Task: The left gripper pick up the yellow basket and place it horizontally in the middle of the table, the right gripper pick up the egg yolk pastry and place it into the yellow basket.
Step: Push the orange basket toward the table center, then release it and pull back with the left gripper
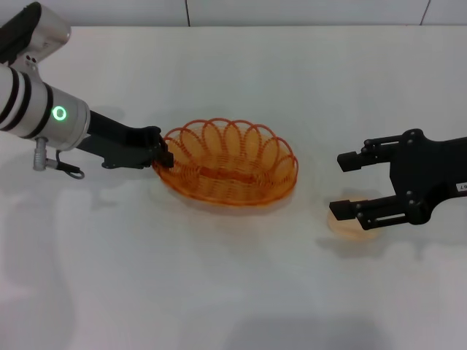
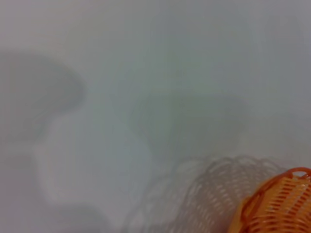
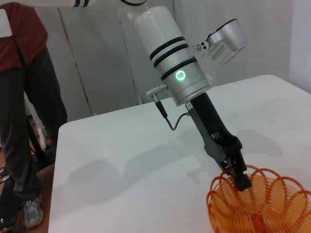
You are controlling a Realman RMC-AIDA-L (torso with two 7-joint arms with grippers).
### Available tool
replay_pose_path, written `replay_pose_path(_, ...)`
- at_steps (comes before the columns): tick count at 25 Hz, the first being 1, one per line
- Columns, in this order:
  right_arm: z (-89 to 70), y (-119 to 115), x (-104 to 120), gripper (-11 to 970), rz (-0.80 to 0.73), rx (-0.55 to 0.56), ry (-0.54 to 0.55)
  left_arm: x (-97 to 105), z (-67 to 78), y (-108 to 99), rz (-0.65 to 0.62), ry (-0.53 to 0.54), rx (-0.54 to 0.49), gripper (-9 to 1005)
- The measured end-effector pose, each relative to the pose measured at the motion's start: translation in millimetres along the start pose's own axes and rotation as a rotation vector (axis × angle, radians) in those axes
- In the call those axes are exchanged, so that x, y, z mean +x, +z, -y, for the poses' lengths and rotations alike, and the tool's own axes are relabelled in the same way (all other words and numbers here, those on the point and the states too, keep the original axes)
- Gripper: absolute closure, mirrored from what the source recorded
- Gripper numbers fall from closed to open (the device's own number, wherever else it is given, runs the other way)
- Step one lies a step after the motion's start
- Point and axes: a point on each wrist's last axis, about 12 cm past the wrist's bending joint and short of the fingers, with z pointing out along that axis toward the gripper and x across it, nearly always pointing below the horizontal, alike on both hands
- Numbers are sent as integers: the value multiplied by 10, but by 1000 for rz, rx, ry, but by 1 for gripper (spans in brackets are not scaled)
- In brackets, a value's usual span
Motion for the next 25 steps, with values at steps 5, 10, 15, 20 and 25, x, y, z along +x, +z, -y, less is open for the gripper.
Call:
replay_pose_path(5, 4, -7, 0, 236, 1, 3, 1, 8, 6, 3, -3, 9, 8, 822)
replay_pose_path(10, 7, -13, -4, 237, 3, 7, -1, 18, 35, 1, -9, 31, 38, 818)
replay_pose_path(15, 8, -18, -14, 237, 4, 10, -3, 25, 44, -5, -8, 46, 60, 665)
replay_pose_path(20, 13, -21, -20, 236, 6, 16, -2, 45, 14, -32, -12, 45, 69, 452)
replay_pose_path(25, 16, -26, -24, 237, 7, 19, -3, 52, -19, -67, -5, 41, 82, 302)
